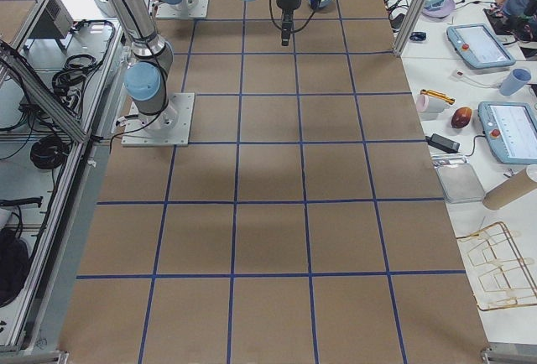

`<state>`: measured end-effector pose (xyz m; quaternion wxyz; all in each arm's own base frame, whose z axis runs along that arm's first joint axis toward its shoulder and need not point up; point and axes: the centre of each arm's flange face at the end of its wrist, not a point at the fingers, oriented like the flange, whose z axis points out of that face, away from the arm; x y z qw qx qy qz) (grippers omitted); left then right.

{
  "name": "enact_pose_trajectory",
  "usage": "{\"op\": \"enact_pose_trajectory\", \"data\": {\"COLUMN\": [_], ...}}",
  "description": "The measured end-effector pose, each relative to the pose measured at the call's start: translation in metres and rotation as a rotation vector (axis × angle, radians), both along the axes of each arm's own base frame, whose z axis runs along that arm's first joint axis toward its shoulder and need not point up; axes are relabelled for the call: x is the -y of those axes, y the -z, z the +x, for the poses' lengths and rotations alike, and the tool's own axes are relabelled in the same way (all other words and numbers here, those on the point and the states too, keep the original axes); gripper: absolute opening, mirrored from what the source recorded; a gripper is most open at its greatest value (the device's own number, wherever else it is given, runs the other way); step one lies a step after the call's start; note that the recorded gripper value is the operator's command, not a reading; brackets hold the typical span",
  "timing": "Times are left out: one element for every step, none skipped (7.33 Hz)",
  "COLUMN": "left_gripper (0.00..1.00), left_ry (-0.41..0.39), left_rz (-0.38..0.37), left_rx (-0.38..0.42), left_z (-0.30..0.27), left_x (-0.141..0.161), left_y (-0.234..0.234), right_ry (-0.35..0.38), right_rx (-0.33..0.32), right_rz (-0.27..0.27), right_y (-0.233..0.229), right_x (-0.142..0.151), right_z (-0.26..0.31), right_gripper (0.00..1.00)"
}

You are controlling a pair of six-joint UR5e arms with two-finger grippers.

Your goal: Stack green bowl on blue bowl

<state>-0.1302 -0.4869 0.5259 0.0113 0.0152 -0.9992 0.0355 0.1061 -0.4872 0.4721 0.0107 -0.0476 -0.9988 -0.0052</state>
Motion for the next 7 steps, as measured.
{"op": "enact_pose_trajectory", "data": {"left_gripper": [1.00, 1.00, 1.00, 1.00, 1.00, 1.00, 1.00], "left_ry": [0.015, 0.040, 0.054, 0.060, 0.062, 0.063, 0.063], "left_rz": [0.003, 0.009, 0.010, 0.009, 0.009, 0.008, 0.008], "left_rx": [0.001, 0.012, 0.032, 0.044, 0.048, 0.049, 0.049], "left_z": [0.0000, 0.0012, 0.0038, 0.0051, 0.0053, 0.0052, 0.0050], "left_x": [-0.0018, -0.0032, -0.0041, -0.0054, -0.0062, -0.0065, -0.0066], "left_y": [-0.0006, -0.0004, -0.0014, -0.0030, -0.0037, -0.0042, -0.0044], "right_ry": [0.000, 0.000, 0.000, 0.000, 0.000, 0.000, 0.000], "right_rx": [0.000, 0.000, 0.000, 0.000, 0.000, 0.000, 0.000], "right_rz": [0.000, 0.000, 0.000, 0.000, 0.000, 0.000, 0.000], "right_y": [0.0001, 0.0001, 0.0000, -0.0001, -0.0001, -0.0001, -0.0001], "right_x": [0.0000, 0.0000, 0.0000, 0.0000, 0.0000, 0.0000, 0.0000], "right_z": [0.0000, 0.0000, 0.0000, 0.0000, 0.0000, 0.0000, 0.0000], "right_gripper": [1.00, 1.00, 1.00, 1.00, 1.00, 1.00, 1.00]}}
